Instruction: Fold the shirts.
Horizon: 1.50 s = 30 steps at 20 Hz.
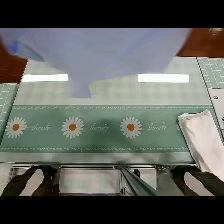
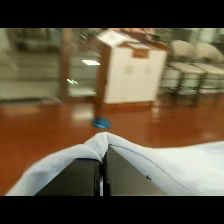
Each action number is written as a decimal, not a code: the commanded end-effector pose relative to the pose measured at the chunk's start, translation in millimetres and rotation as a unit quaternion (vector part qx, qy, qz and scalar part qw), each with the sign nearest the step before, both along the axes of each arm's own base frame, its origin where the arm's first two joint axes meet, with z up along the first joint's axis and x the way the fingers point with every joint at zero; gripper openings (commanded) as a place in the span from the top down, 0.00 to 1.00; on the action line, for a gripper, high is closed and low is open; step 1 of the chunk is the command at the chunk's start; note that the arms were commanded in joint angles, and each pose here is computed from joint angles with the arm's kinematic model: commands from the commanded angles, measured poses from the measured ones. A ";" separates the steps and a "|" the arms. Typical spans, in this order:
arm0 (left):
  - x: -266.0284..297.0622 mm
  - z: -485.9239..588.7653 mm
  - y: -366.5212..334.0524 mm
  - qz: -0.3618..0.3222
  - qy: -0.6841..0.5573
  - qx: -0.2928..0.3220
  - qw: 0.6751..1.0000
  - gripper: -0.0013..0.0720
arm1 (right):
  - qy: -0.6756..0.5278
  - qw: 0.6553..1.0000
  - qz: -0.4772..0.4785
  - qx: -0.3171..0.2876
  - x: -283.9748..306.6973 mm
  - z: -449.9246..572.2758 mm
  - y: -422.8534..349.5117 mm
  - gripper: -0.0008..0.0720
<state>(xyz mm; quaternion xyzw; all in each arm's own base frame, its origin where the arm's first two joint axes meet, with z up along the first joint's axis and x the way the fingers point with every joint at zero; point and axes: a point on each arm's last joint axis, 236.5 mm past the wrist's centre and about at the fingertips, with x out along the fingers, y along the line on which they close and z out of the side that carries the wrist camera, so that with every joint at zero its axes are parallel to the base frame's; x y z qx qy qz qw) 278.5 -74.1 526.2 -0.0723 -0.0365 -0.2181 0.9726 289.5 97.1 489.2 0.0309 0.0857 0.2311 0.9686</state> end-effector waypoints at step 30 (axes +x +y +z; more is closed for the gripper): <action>236.5 -439.7 32.9 0.058 0.423 -0.099 0.899 0.95 | 0.399 0.886 -0.027 0.235 293.2 -430.9 -8.9 0.97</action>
